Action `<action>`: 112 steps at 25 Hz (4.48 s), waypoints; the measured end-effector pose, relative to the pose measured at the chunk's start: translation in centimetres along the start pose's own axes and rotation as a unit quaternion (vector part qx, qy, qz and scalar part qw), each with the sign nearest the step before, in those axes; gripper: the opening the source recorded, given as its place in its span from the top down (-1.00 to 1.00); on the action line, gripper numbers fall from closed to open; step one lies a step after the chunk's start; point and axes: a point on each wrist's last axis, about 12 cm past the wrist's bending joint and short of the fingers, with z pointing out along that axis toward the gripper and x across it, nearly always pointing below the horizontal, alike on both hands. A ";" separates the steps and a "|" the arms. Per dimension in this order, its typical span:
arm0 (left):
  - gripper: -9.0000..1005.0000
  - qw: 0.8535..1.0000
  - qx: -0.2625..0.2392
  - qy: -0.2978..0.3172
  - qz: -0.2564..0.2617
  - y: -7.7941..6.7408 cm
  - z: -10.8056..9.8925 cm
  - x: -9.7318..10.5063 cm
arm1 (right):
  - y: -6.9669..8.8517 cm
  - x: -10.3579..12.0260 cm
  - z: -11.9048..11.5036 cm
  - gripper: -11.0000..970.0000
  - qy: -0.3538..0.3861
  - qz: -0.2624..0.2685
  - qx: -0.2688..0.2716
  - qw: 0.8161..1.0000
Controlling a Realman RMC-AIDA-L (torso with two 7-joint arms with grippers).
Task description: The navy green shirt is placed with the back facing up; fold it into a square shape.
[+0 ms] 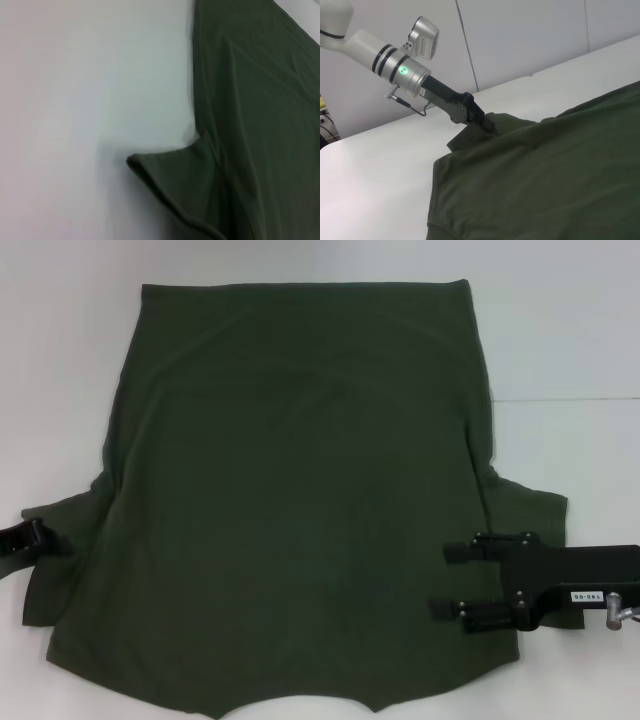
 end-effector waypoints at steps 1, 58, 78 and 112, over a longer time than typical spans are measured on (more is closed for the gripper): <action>0.97 1.000 0.000 0.000 0.000 0.0 0.0 0.0 | 0.0 0.0 0.0 -0.86 0.000 0.000 0.000 1.000; 0.88 0.998 -0.042 0.038 0.033 -12.8 6.6 -5.5 | 0.0 0.2 0.1 -0.86 0.002 -0.003 0.007 1.000; -0.23 0.993 -0.024 0.013 0.112 -16.0 9.0 -3.9 | -0.1 0.3 0.4 -0.86 0.010 0.000 0.008 1.000; -0.87 0.907 0.257 -0.054 0.330 -14.1 4.2 -0.4 | -0.7 -0.8 0.2 -0.86 0.008 0.045 0.007 0.999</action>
